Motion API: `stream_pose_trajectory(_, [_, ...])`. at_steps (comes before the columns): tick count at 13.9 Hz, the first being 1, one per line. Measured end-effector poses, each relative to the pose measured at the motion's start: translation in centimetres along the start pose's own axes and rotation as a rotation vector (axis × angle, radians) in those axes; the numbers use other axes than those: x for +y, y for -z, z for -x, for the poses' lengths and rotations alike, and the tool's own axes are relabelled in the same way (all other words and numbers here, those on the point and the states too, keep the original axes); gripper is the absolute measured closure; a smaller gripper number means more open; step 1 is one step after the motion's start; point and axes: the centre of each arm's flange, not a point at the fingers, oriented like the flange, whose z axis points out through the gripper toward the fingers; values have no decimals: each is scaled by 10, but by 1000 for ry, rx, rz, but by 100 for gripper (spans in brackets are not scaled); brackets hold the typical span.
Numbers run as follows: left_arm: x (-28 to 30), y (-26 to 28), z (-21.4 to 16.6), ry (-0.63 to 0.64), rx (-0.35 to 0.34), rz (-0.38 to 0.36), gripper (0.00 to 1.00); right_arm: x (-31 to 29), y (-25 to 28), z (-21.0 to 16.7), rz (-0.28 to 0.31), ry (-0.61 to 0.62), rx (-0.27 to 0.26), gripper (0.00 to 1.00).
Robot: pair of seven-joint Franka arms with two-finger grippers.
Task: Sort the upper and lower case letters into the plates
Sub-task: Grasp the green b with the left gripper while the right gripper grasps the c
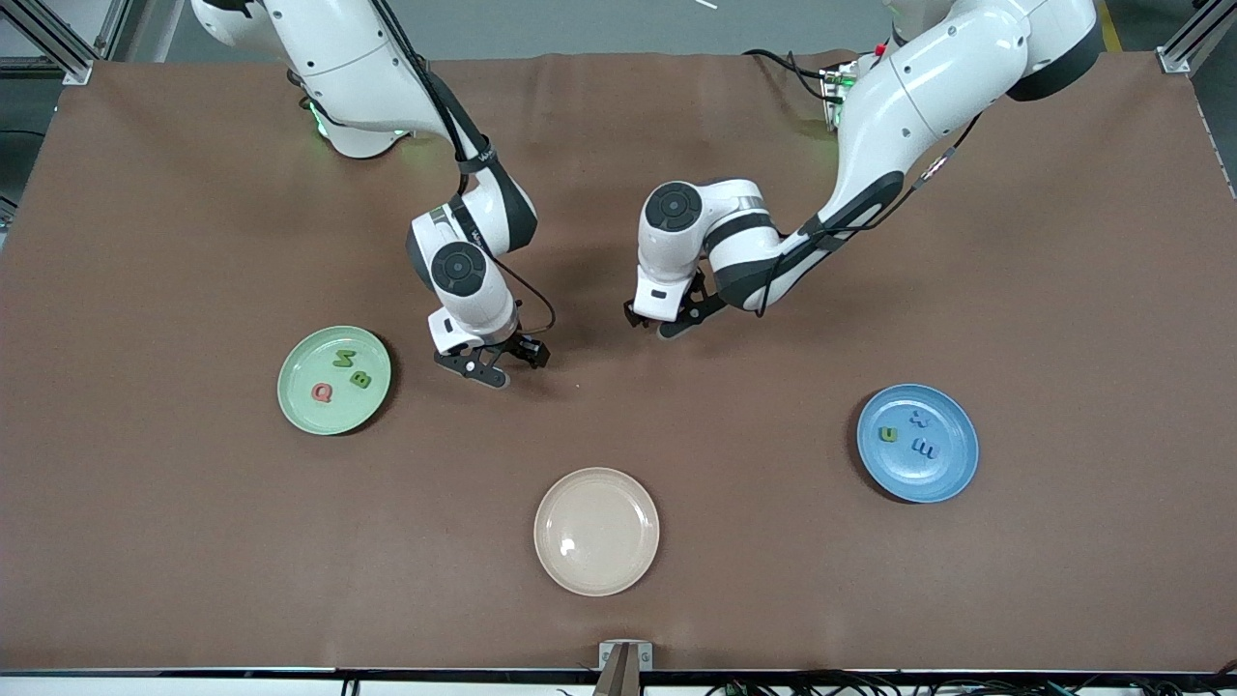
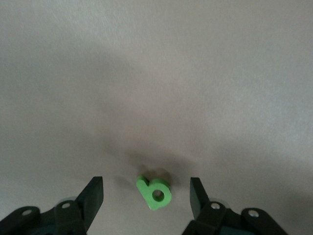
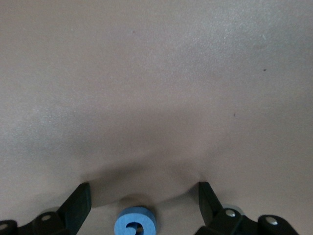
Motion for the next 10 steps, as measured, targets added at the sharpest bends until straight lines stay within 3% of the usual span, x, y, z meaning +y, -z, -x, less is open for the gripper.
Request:
stream_pose_trajectory(3, [0, -10, 8, -9, 11, -9, 28, -1, 1, 5, 4, 2, -1, 8])
stream_pose_trajectory(7, [1, -14, 11, -15, 15, -9, 32, -4, 1, 16, 7, -15, -3, 15])
stream_pose_trajectory(8, [1, -14, 11, -15, 15, -9, 37, -5, 1, 19, 8, -17, -3, 15])
stream_pose_trajectory(9, [1, -14, 11, -15, 15, -8, 37, -6, 2, 20, 7, -17, -3, 20])
stream_pose_trajectory(10, [1, -14, 11, -15, 15, -8, 44, -6, 4, 20, 8, -16, -4, 32])
